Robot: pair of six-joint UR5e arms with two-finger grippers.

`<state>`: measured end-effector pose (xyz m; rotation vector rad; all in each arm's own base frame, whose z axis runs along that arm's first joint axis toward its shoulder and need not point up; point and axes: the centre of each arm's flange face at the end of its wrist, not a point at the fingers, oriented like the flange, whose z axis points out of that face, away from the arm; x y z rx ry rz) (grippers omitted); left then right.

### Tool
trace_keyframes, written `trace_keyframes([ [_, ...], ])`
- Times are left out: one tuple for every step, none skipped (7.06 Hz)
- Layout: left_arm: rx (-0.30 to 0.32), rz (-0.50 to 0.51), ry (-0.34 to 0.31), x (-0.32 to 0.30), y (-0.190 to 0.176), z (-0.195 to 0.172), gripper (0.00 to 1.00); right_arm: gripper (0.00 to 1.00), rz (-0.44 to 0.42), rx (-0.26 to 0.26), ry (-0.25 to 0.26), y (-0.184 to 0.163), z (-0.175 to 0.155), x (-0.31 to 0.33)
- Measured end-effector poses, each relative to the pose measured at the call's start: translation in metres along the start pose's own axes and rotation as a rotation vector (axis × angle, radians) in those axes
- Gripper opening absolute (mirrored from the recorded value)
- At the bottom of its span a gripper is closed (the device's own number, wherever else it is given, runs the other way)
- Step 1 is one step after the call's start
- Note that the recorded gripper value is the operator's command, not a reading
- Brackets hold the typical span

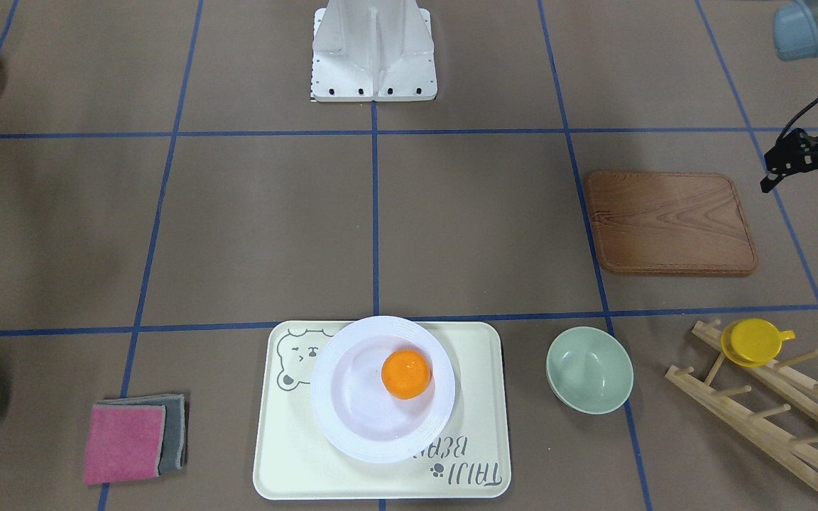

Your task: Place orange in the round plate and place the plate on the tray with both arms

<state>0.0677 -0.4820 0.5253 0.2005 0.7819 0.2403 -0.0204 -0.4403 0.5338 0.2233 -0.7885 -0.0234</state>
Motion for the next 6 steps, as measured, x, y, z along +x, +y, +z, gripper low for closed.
trace_keyframes([
  [-0.031,0.01,-0.008,-0.016,0.008,0.01,0.98,1.0,-0.006,-0.045,0.027,0.022,0.001,0.033],
  [-0.05,0.003,-0.012,-0.027,0.013,0.012,0.98,1.0,-0.024,-0.085,0.046,0.038,-0.004,0.06],
  [-0.055,-0.012,-0.015,-0.035,0.017,0.01,0.98,1.0,-0.012,-0.116,0.056,0.048,-0.011,0.078],
  [-0.058,-0.025,-0.016,-0.04,0.022,0.008,0.98,1.0,0.001,-0.13,0.059,0.053,-0.015,0.086],
  [-0.059,-0.033,-0.016,-0.042,0.027,0.007,0.98,1.0,0.008,-0.135,0.059,0.055,-0.017,0.089],
  [-0.06,-0.037,-0.016,-0.043,0.03,0.006,0.98,1.0,0.011,-0.137,0.057,0.056,-0.018,0.09],
])
